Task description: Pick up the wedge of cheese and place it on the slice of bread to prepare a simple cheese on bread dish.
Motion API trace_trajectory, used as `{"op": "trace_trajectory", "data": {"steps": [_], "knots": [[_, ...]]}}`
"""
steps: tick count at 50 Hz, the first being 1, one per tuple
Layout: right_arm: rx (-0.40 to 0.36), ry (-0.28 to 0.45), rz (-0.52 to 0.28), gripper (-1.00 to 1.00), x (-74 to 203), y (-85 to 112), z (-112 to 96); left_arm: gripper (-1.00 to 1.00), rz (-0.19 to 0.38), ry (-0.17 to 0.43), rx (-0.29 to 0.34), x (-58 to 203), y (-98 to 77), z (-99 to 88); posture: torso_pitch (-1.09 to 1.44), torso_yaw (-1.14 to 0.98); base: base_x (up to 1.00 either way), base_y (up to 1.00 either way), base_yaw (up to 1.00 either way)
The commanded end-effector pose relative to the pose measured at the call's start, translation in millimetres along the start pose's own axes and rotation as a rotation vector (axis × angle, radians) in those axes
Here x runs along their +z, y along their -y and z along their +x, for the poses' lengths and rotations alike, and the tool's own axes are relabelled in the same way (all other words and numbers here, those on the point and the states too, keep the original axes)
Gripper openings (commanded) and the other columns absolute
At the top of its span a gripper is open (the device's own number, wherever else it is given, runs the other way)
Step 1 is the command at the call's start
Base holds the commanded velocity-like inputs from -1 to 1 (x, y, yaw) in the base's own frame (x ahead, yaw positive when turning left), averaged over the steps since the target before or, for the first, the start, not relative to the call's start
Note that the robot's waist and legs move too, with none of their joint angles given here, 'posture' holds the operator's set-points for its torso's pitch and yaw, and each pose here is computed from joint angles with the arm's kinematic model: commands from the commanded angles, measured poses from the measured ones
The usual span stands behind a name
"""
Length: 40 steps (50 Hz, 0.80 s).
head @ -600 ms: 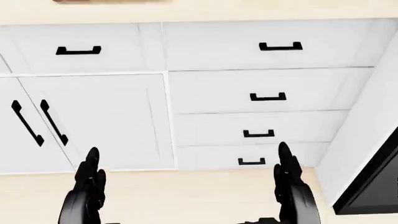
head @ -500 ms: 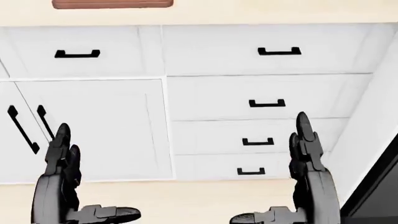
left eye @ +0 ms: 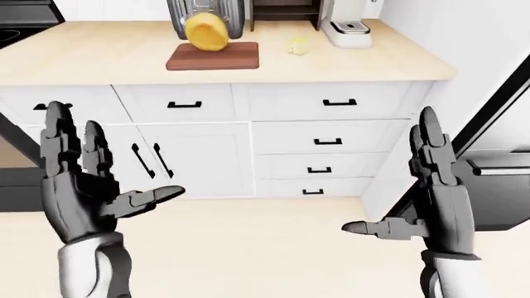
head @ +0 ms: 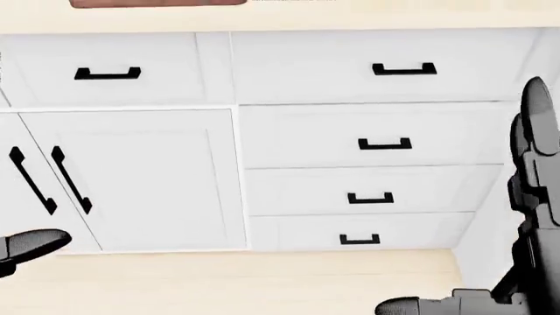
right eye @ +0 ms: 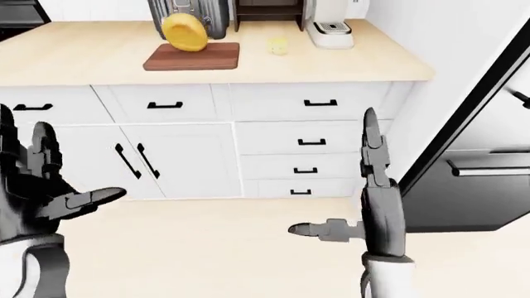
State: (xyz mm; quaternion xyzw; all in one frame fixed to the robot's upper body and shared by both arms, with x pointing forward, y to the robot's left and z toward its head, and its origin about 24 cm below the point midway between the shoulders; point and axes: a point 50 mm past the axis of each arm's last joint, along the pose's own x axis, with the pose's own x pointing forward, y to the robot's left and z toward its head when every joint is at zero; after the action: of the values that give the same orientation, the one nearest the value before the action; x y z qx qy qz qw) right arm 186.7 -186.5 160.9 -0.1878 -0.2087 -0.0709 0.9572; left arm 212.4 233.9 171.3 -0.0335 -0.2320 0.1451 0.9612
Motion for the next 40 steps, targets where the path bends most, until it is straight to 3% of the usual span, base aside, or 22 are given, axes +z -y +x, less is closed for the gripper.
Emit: {"op": "trace_trajectory", "data": {"steps": [1, 2, 3, 8, 9, 11, 15, 19, 22, 29, 30, 32, 33, 35, 38, 40], "knots": [[-0.072, -0.061, -0.185, 1.0, -5, 4.7, 1, 1.0, 0.136, 0.222, 0.069, 18, -0.6, 0.3, 0.0, 0.0, 0.0, 0.0, 0.0], [-0.105, -0.104, -0.278, 1.0, -9, 7.3, 0, 1.0, 0.197, 0.273, 0.108, 17, -1.0, 0.3, 0.0, 0.0, 0.0, 0.0, 0.0], [-0.114, -0.134, -0.341, 1.0, -12, 8.0, -1, 1.0, 0.234, 0.285, 0.127, 16, -1.1, 0.5, 0.0, 0.0, 0.0, 0.0, 0.0], [-0.127, -0.171, -0.435, 1.0, -8, 10.6, -1, 1.0, 0.349, 0.442, 0.202, 27, -3.7, -4.3, 0.0, 0.0, 0.0, 0.0, 0.0], [-0.141, -0.187, -0.498, 1.0, -5, 13.1, -2, 1.0, 0.371, 0.468, 0.218, 30, -4.5, -5.3, 0.0, 0.0, 0.0, 0.0, 0.0], [-0.141, -0.195, -0.577, 1.0, 4, 16.2, -3, 1.0, 0.366, 0.485, 0.238, 38, -7.6, -6.0, 0.0, 0.0, 0.0, 0.0, 0.0], [-0.137, -0.197, -0.747, 1.0, 27, 19.8, -3, 1.0, 0.426, 0.604, 0.313, 61, -12.6, -13.5, 0.0, 0.0, 0.0, 0.0, 0.0], [-0.136, -0.183, -0.807, 1.0, 37, 20.6, -3, 1.0, 0.461, 0.704, 0.392, 80, -19.3, -19.5, 0.0, 0.0, 0.0, 0.0, 0.0], [-0.128, -0.169, -0.886, 1.0, 42, 19.5, -4, 1.0, 0.464, 0.744, 0.439, 89, -24.0, -21.0, 0.0, 0.0, 0.0, 0.0, 0.0], [-0.096, -0.136, -0.948, 1.0, 45, 14.5, -4, 1.0, 0.464, 0.811, 0.502, 99, -29.5, -25.2, 0.0, 0.0, 0.0, 0.0, 0.0], [-0.012, -0.119, -0.896, 1.0, 42, 7.3, -5, 1.0, 0.463, 0.813, 0.504, 99, -29.8, -25.3, 0.0, 0.0, 0.0, 0.0, 0.0], [-0.033, -0.125, -0.922, 1.0, 40, 8.1, -5, 1.0, 0.462, 0.817, 0.507, 100, -30.0, -25.7, 0.0, 0.0, 0.0, 0.0, 0.0], [-0.056, -0.078, -0.976, 1.0, 49, 8.0, -6, 1.0, 0.465, 0.845, 0.526, 102, -30.2, -28.6, 0.0, 0.0, 0.0, 0.0, 0.0], [-0.069, -0.046, -1.02, 1.0, 57, 7.6, -7, 1.0, 0.451, 0.867, 0.55, 107, -32.4, -31.6, 0.0, 0.0, 0.0, 0.0, 0.0], [-0.073, -0.011, -1.069, 1.0, 63, 3.5, -7, 1.0, 0.423, 0.962, 0.598, 121, -35.3, -46.0, 0.0, 0.0, 0.0, 0.0, 0.0], [-0.081, 0.026, -1.1, 1.0, 67, 0.5, -6, 1.0, 0.405, 0.979, 0.609, 126, -37.2, -50.5, 0.0, 0.0, 0.0, 0.0, 0.0]]}}
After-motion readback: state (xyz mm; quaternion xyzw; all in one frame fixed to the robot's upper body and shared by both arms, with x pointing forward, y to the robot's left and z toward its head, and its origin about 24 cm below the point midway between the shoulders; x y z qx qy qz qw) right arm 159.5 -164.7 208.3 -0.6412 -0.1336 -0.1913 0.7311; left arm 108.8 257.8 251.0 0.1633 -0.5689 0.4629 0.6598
